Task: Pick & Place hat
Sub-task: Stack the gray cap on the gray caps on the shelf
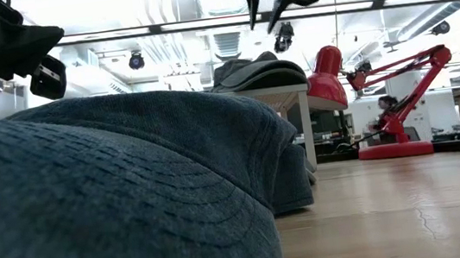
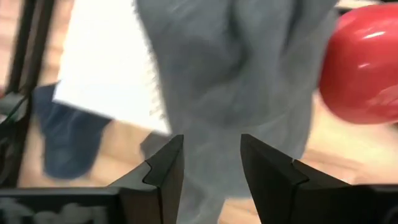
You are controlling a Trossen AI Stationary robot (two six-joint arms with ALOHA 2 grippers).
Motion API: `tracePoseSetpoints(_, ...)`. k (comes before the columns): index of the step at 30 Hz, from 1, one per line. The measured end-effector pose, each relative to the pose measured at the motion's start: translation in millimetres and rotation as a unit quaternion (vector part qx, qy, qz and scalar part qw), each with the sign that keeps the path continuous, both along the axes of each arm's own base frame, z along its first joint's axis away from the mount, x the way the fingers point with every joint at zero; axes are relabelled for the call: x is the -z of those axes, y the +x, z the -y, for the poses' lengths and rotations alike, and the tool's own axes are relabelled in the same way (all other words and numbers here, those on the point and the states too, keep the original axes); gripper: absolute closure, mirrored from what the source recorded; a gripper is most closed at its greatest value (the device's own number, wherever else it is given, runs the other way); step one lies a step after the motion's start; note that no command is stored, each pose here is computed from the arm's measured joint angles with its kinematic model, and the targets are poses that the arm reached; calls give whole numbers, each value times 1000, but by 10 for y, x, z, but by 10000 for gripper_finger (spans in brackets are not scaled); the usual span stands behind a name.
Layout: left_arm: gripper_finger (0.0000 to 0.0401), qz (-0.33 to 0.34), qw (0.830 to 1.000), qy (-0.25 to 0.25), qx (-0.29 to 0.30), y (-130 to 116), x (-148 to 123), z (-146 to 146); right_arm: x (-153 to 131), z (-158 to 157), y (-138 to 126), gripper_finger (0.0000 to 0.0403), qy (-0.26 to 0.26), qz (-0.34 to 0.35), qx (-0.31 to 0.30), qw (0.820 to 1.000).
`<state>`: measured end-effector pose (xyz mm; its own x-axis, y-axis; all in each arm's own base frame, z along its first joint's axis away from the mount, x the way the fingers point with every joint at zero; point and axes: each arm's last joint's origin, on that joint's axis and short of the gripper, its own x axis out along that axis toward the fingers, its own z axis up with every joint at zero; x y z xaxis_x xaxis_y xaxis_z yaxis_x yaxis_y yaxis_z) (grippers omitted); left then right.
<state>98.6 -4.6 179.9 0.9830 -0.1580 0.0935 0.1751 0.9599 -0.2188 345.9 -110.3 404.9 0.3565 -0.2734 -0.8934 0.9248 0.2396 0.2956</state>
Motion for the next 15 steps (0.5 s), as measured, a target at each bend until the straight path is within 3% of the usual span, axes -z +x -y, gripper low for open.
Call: tracePoseSetpoints(15, 401, 2, 1000, 12, -1, 0, 0, 0, -154, -882, 109, 285, -2, 19, -163, 986)
